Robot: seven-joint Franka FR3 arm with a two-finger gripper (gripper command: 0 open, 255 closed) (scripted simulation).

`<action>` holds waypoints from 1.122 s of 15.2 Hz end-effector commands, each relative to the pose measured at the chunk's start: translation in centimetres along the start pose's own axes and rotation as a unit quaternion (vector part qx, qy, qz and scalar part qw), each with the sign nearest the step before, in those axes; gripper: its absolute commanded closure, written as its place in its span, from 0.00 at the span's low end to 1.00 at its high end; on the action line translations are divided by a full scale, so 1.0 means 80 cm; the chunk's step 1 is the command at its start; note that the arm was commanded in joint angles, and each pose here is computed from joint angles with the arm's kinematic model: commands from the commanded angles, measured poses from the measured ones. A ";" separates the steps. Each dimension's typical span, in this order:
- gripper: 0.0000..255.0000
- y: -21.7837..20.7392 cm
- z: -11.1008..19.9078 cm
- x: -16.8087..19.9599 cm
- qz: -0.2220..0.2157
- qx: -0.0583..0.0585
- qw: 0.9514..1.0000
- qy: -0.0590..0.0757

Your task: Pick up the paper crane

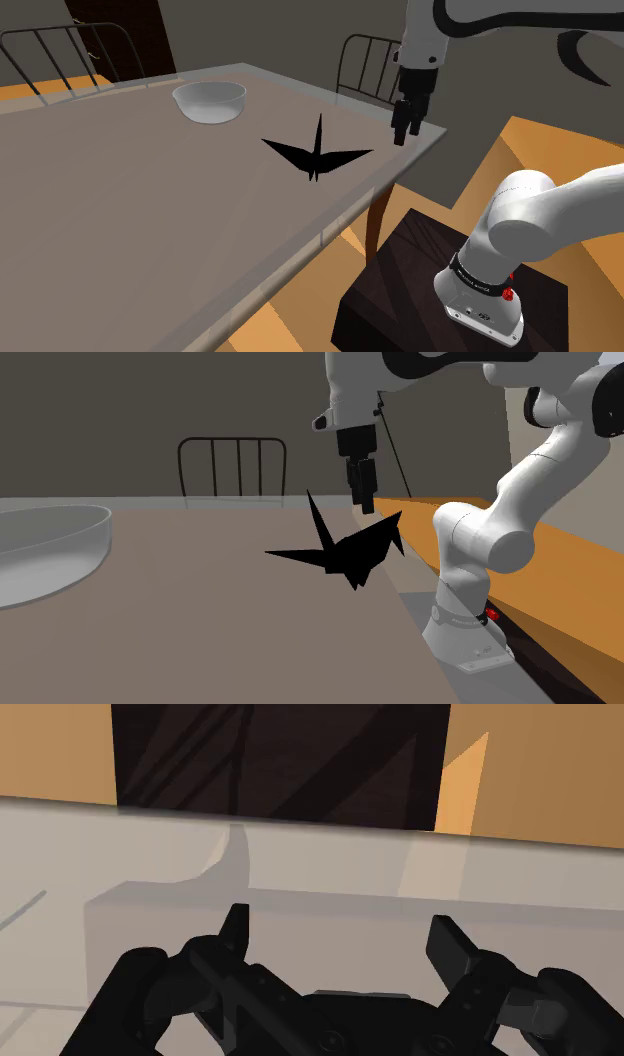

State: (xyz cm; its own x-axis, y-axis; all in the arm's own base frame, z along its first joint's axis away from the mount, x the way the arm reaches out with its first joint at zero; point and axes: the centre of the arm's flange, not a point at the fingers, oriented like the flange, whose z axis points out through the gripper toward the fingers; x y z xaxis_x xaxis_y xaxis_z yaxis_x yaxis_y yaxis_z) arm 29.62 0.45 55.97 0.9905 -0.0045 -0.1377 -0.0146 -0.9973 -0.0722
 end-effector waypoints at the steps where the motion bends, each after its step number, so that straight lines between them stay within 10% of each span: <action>1: 0.00 0.000 0.000 0.000 0.000 0.000 1.000 0.000; 9: 0.00 -0.138 -0.033 0.048 -0.124 -0.039 0.991 -0.029; 17: 0.00 -0.285 -0.053 0.063 -0.245 -0.078 0.965 -0.058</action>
State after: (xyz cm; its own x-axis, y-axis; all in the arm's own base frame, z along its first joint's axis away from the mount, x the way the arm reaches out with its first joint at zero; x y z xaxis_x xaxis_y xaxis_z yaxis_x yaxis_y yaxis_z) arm 35.51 21.16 60.85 0.8680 0.4410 -0.2281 0.4508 -0.8926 -0.0100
